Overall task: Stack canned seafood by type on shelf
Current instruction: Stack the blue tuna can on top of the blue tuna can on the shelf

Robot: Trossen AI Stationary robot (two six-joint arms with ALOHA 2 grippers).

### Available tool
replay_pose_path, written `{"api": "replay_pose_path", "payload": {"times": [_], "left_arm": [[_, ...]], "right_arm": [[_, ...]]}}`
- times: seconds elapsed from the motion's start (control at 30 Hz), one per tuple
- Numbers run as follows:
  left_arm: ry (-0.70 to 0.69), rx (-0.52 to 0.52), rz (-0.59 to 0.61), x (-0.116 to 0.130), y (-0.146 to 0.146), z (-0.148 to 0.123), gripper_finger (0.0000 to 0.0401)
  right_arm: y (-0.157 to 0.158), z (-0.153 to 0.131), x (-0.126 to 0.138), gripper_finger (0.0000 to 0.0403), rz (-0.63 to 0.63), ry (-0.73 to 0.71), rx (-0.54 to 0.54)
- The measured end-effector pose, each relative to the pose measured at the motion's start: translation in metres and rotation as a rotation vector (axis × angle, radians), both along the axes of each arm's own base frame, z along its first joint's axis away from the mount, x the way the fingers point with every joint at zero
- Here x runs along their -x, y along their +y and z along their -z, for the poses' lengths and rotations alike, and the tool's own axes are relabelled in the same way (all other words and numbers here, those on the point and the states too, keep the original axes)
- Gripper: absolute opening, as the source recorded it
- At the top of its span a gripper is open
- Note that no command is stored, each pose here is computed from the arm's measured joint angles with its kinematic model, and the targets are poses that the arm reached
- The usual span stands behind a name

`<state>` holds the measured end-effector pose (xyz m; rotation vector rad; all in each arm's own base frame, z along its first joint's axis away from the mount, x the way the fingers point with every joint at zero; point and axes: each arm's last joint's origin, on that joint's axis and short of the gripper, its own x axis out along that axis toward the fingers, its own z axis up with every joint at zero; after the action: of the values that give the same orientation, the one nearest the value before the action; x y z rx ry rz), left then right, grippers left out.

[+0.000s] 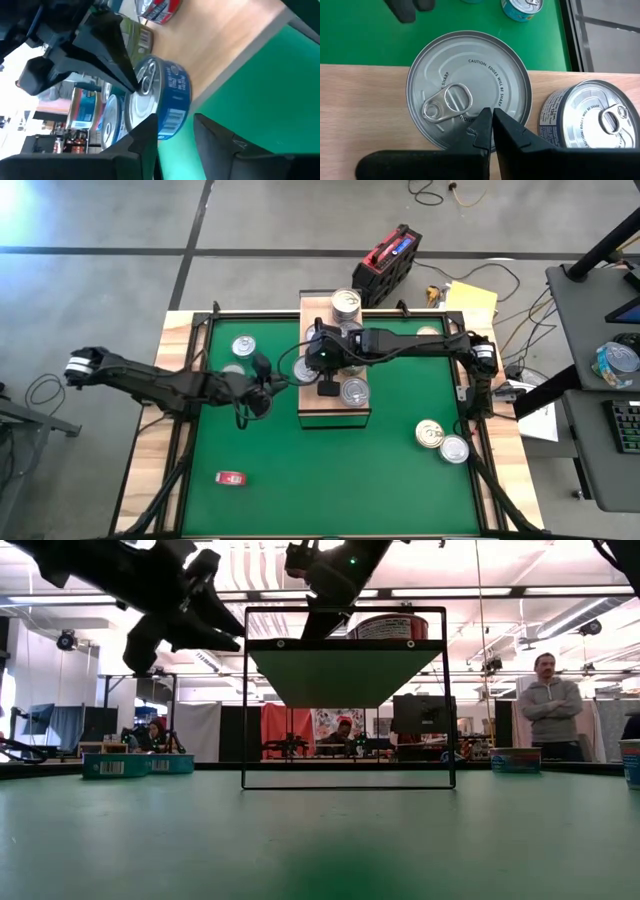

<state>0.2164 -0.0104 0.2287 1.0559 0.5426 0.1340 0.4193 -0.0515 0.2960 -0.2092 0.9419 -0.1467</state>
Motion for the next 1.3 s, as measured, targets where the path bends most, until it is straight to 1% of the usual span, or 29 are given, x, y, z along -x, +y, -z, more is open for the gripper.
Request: {"api": "replay_pose_path", "payload": {"times": [0.17, 0.37, 0.5, 0.57, 0.7, 0.77, 0.97, 1.1, 1.23, 1.3], "left_arm": [[-0.028, -0.028, -0.069, -0.005, 0.001, 0.001, 0.0156], [0.026, -0.048, -0.049, -0.011, 0.001, 0.011, 0.0216], [0.041, -0.075, -0.045, -0.017, 0.000, 0.016, 0.0237], [0.026, -0.093, -0.058, -0.020, 0.000, 0.016, 0.0241], [-0.020, -0.144, -0.153, -0.023, 0.003, 0.013, 0.0242], [-0.030, -0.152, -0.170, -0.024, 0.003, 0.013, 0.0242], [-0.002, -0.151, -0.154, -0.029, 0.002, 0.021, 0.0242], [0.048, -0.178, -0.142, -0.033, 0.002, 0.030, 0.0242], [0.036, -0.191, -0.144, -0.039, 0.001, 0.035, 0.0243], [0.028, -0.200, -0.143, -0.042, 0.001, 0.036, 0.0243]], "right_arm": [[-0.001, 0.000, 0.000, 0.0009, 0.007, -0.001, -0.005], [-0.001, 0.000, 0.000, 0.0009, 0.008, -0.001, -0.006], [-0.001, 0.000, 0.000, 0.0009, 0.005, -0.001, -0.008], [-0.001, 0.000, 0.000, 0.0009, -0.002, -0.002, -0.020], [-0.001, 0.001, 0.000, 0.0009, -0.006, -0.003, -0.027], [-0.001, 0.001, 0.000, 0.0009, -0.005, -0.002, -0.026], [-0.001, 0.001, 0.000, 0.0009, -0.005, -0.001, -0.027], [-0.001, 0.001, 0.000, 0.0009, -0.007, -0.003, -0.028], [0.000, 0.001, 0.000, 0.0009, -0.006, -0.003, -0.034], [0.000, 0.001, 0.000, 0.0009, -0.019, -0.005, -0.053]]}}
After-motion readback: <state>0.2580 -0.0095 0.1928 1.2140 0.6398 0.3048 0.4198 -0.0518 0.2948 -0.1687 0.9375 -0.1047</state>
